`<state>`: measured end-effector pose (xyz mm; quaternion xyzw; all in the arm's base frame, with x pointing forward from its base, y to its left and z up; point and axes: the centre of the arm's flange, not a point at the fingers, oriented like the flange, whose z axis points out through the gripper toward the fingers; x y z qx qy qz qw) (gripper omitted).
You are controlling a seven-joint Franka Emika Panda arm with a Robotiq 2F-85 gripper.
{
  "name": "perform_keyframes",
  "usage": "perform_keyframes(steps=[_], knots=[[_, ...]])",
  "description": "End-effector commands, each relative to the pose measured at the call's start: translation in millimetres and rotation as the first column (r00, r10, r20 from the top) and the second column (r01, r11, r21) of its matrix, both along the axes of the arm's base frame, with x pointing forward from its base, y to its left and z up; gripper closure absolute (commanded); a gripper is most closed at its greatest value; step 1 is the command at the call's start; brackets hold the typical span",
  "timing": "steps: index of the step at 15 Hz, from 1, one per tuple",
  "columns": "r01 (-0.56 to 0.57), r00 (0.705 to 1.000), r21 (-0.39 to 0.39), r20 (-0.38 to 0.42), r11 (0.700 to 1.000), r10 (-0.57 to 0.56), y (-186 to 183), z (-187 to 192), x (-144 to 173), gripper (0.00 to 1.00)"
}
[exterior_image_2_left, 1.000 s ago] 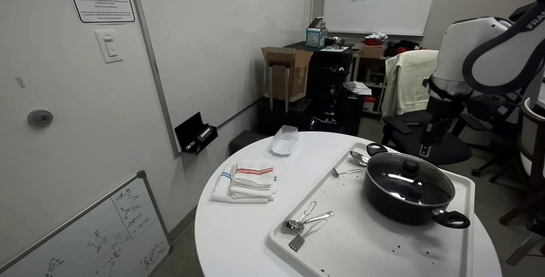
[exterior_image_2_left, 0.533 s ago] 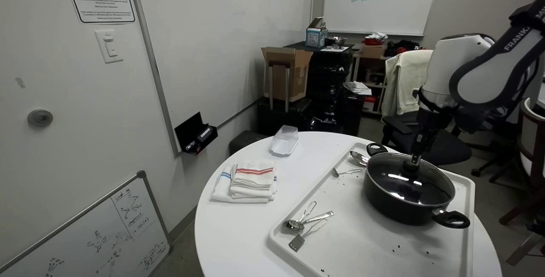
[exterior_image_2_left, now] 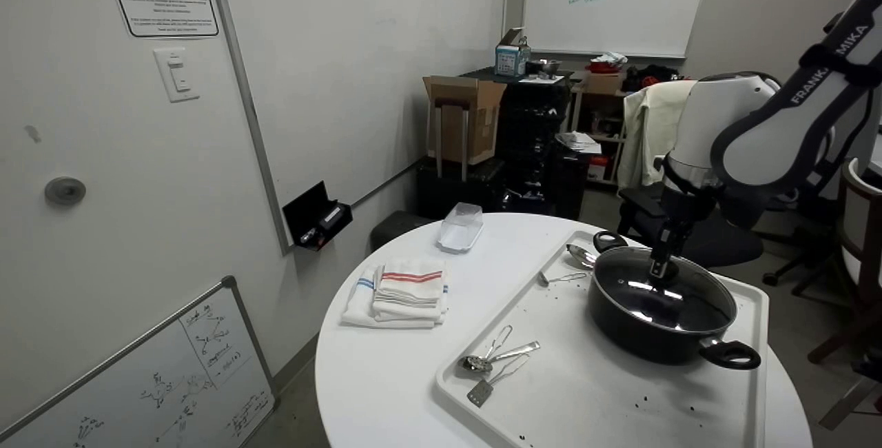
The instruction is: Remove the lid from the pot
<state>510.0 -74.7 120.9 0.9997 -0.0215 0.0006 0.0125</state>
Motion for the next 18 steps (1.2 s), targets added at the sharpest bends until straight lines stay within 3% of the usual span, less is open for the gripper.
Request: perform_keyframes(steps=[1,2,5,9,10,18], knots=[[-0.017,1.0,0.016,0.018,1.0,0.016,-3.7,-11.3,7.6,0.0],[-0.019,1.0,0.019,0.017,1.0,0.019,-3.5,-12.2,7.6,0.23],[-0.03,0.999,0.021,0.019,0.999,0.029,-3.1,-12.5,7.4,0.4],[-0.027,0.999,0.016,0.023,1.0,0.026,-5.6,-9.4,7.1,0.72],[-0.027,0.999,0.015,0.023,1.0,0.026,-6.2,-7.8,6.3,0.75],[-0.049,0.998,0.005,0.027,0.999,0.048,-2.7,26.1,-8.1,0.75]])
